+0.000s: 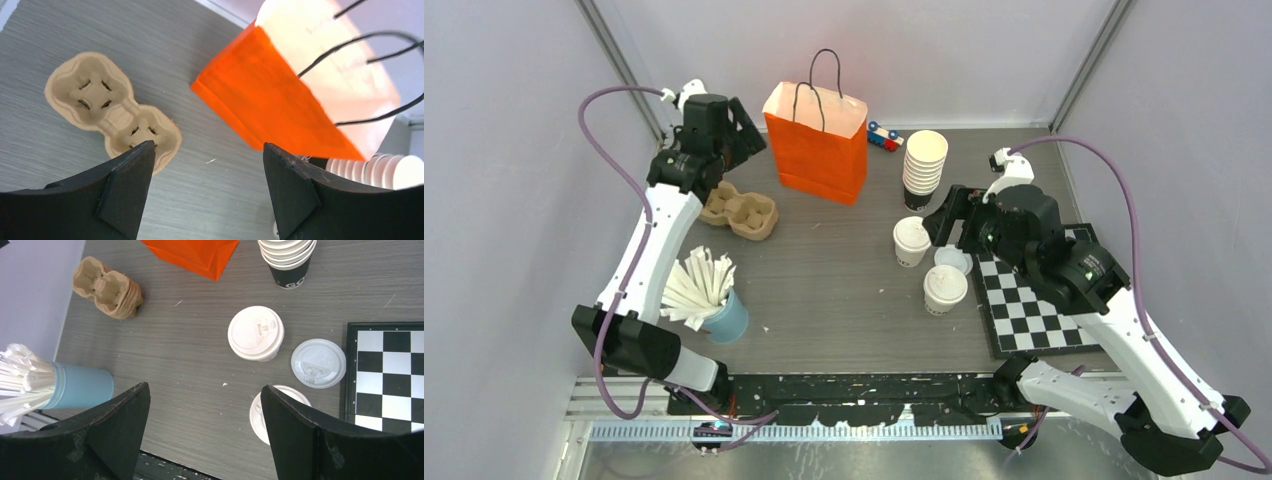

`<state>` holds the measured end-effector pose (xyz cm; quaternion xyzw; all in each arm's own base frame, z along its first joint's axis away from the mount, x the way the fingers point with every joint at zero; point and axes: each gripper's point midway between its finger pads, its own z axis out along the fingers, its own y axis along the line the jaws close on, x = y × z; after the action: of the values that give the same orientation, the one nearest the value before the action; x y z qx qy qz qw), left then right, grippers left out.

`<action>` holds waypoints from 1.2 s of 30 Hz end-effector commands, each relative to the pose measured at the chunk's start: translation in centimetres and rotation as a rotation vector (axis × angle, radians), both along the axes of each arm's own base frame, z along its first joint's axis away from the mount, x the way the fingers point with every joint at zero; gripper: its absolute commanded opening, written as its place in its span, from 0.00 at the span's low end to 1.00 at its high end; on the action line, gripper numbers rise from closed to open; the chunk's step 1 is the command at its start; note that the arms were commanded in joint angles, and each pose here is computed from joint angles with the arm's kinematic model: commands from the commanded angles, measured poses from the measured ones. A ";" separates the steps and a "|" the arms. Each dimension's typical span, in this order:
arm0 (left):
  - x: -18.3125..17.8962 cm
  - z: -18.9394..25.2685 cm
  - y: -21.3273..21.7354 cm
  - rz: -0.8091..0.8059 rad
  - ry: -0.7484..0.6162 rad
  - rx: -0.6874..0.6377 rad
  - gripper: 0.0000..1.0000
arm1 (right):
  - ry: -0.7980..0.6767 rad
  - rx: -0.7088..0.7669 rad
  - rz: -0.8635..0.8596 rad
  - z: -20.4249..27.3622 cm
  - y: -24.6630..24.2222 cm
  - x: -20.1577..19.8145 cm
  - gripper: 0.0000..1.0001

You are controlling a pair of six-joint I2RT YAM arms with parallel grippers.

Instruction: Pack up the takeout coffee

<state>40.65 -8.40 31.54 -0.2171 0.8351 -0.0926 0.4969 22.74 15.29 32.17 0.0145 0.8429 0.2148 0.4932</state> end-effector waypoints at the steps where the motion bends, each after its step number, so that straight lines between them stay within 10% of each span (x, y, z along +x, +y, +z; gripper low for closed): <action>1: 0.4 2.6 0.6 0.033 -0.026 -0.070 0.79 | 0.033 0.056 -0.015 2.6 0.1 -0.6 0.85; 13: 9.0 3.3 -7.2 -0.077 -0.155 -0.505 0.67 | 0.141 -0.004 0.007 1.6 0.0 -1.7 0.83; 36: 8.9 6.2 -14.5 -0.165 -0.239 -0.642 0.62 | 0.126 -0.106 0.058 0.6 -0.6 -1.9 0.83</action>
<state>50.08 -23.54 32.84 -0.2811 0.7594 -0.3902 0.4381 20.82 14.99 31.79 -0.0085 0.8915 0.1828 0.4143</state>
